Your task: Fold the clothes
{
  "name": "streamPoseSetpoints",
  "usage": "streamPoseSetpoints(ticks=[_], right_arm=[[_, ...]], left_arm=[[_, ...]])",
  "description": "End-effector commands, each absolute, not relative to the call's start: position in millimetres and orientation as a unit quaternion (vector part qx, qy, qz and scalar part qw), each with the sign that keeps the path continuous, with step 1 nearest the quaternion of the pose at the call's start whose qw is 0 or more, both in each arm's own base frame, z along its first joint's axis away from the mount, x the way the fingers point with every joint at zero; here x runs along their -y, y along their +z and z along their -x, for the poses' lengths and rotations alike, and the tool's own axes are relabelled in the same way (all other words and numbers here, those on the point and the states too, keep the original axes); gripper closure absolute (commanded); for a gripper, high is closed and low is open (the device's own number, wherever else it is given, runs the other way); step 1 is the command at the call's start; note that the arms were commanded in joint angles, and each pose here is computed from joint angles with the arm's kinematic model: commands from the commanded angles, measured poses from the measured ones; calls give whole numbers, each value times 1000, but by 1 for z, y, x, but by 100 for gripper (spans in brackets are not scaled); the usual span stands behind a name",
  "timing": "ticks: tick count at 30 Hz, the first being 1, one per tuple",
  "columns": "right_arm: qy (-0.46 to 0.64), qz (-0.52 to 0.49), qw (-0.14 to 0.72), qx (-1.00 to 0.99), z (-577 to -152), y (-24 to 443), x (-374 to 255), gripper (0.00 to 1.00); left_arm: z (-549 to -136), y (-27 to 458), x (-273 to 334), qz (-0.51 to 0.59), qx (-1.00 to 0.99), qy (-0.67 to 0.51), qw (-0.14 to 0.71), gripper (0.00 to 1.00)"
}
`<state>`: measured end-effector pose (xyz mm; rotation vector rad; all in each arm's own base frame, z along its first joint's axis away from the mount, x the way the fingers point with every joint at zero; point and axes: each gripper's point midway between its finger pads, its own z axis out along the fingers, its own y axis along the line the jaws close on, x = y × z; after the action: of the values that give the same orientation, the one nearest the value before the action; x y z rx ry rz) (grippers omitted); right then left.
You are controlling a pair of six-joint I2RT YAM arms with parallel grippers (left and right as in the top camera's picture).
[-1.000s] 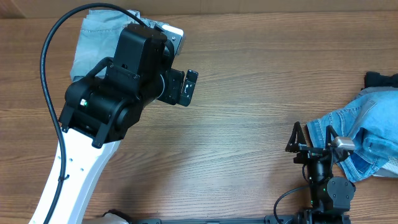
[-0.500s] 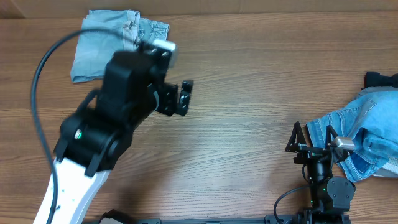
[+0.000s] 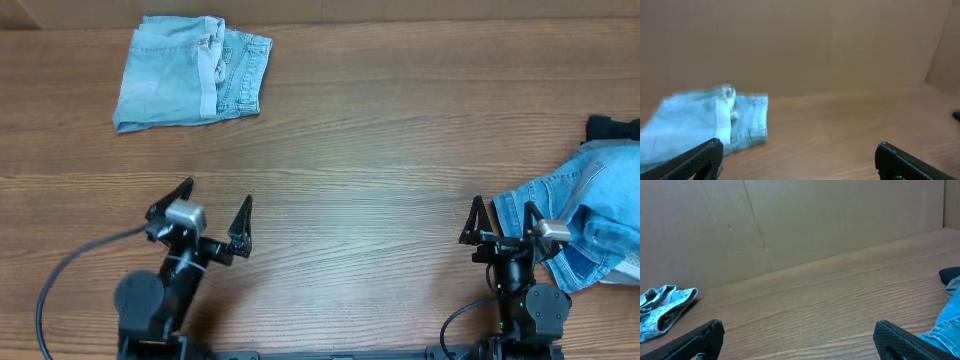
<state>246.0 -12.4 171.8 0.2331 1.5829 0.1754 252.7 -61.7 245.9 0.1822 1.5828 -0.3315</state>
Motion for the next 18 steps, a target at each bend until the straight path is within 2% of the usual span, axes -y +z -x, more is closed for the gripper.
streamPoseSetpoints(ticks=[1, 6, 9, 12, 15, 18], right_arm=[[80, -108, 694, -708, -246, 170, 12, 0], [80, -108, 694, -708, -246, 170, 12, 0], [80, -108, 694, -708, -246, 170, 12, 0], [80, -108, 694, -708, -246, 170, 12, 0], [80, -108, 694, -708, -246, 170, 12, 0], [80, -108, 694, -708, -246, 170, 12, 0]], left_arm=[[-246, 232, 55, -80, -679, -139, 717, 0], [-243, 208, 43, -44, -658, -141, 738, 0], [-241, 211, 38, -45, -652, -124, 747, 0], [-242, 198, 35, -47, -672, -111, 731, 0], [-240, 166, 46, -99, -713, -103, 687, 0], [-239, 164, 47, -130, -711, -76, 687, 0]])
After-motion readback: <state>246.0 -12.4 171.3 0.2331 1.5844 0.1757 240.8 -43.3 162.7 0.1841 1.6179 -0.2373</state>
